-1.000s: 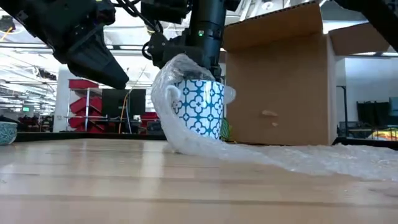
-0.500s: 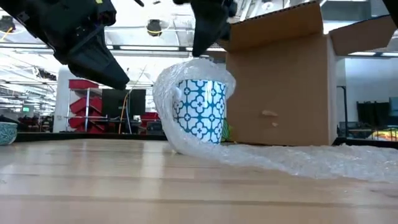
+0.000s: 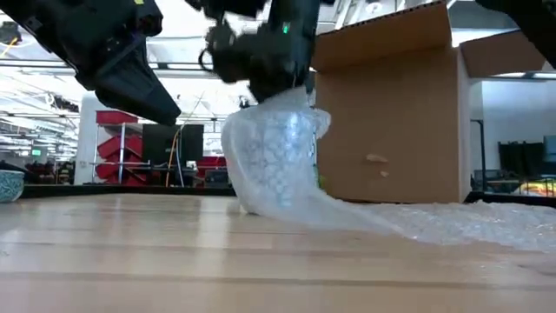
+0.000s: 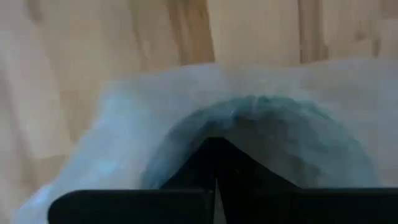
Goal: Wrap mug
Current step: Wrap the blue mug
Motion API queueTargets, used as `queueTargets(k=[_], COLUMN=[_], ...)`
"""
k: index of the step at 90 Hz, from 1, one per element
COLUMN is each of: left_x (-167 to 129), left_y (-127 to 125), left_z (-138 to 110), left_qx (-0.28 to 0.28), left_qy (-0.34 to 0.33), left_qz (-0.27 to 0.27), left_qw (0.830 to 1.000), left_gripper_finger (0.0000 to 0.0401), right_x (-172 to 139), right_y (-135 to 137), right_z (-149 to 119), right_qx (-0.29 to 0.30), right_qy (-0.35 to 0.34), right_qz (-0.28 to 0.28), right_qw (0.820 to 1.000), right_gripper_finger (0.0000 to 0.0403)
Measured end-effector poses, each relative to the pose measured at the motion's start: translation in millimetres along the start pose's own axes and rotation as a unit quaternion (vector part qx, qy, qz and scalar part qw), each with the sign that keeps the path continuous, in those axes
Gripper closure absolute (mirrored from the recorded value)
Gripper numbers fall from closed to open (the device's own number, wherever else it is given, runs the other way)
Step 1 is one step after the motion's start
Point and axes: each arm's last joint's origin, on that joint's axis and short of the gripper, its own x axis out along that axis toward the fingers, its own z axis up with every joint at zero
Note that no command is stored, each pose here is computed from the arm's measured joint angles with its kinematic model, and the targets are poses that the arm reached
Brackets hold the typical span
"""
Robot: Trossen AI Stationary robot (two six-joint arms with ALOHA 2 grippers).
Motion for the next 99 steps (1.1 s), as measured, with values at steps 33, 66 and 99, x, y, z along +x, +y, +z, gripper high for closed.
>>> queueTargets(k=[33, 66, 99], left_x=[0, 0, 0], left_y=[0, 0, 0], left_z=[0, 0, 0], left_qx=[0.000, -0.002, -0.003], left_qy=[0.000, 0.000, 0.000], left_qz=[0.000, 0.000, 0.000], left_qw=[1.000, 1.000, 1.000], left_gripper_finger=[0.0189, 0.0189, 0.0189], right_x=[-30, -106, -130], right_y=[12, 53, 90], right_z=[-6, -36, -85], right_qx=[-0.022, -0.089, -0.166], right_qy=[-0.026, -0.097, -0.052], right_qz=[0.009, 0.007, -0.081], right_qw=[0.999, 0.991, 0.981], right_gripper_finger=[0.0403, 0.0403, 0.0403])
